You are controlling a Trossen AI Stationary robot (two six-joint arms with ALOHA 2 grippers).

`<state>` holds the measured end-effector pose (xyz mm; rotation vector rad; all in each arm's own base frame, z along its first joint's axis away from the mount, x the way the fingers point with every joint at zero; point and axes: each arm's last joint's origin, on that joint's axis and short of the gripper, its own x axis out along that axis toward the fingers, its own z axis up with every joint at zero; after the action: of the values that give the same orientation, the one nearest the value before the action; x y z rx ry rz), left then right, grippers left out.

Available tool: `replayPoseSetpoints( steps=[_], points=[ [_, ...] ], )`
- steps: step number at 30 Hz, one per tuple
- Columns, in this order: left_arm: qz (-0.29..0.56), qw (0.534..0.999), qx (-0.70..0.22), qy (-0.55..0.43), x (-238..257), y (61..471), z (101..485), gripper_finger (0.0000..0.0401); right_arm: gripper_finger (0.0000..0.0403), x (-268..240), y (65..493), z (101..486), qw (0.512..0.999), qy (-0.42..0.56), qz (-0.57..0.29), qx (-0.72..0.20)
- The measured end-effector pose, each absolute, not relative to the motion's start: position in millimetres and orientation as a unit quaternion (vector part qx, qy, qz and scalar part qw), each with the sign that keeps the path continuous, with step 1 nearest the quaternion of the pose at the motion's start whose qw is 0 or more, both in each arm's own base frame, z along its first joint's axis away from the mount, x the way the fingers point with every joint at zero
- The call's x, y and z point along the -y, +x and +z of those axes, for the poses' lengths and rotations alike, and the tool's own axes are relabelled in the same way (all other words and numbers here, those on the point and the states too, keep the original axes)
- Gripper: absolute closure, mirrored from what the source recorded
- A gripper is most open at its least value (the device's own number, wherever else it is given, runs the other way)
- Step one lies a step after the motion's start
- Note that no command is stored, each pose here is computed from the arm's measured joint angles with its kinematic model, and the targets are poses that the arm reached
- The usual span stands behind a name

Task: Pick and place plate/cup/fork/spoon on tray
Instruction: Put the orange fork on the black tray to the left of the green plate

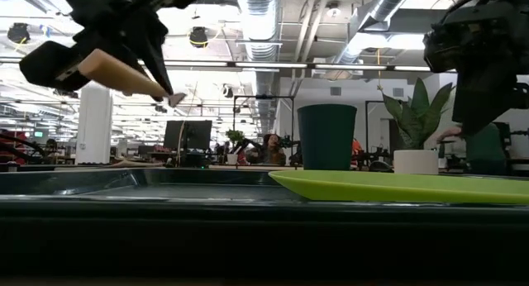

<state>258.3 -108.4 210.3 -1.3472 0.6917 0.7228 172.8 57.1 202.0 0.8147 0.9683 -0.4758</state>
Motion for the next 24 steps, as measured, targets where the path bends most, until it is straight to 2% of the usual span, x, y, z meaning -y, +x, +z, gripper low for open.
replayPoseSetpoints(
  steps=[12, 24],
  points=[
    [0.362, 0.65, -0.347, -0.572, 123, 310, 208, 0.0388, 0.0198, -56, 171, 201, 0.791, 0.34, -0.208, -0.464],
    [0.391, 0.622, -0.38, -0.563, 138, 341, 195, 0.0388, 0.0198, -56, 171, 201, 0.797, 0.328, -0.202, -0.466]
  ],
)
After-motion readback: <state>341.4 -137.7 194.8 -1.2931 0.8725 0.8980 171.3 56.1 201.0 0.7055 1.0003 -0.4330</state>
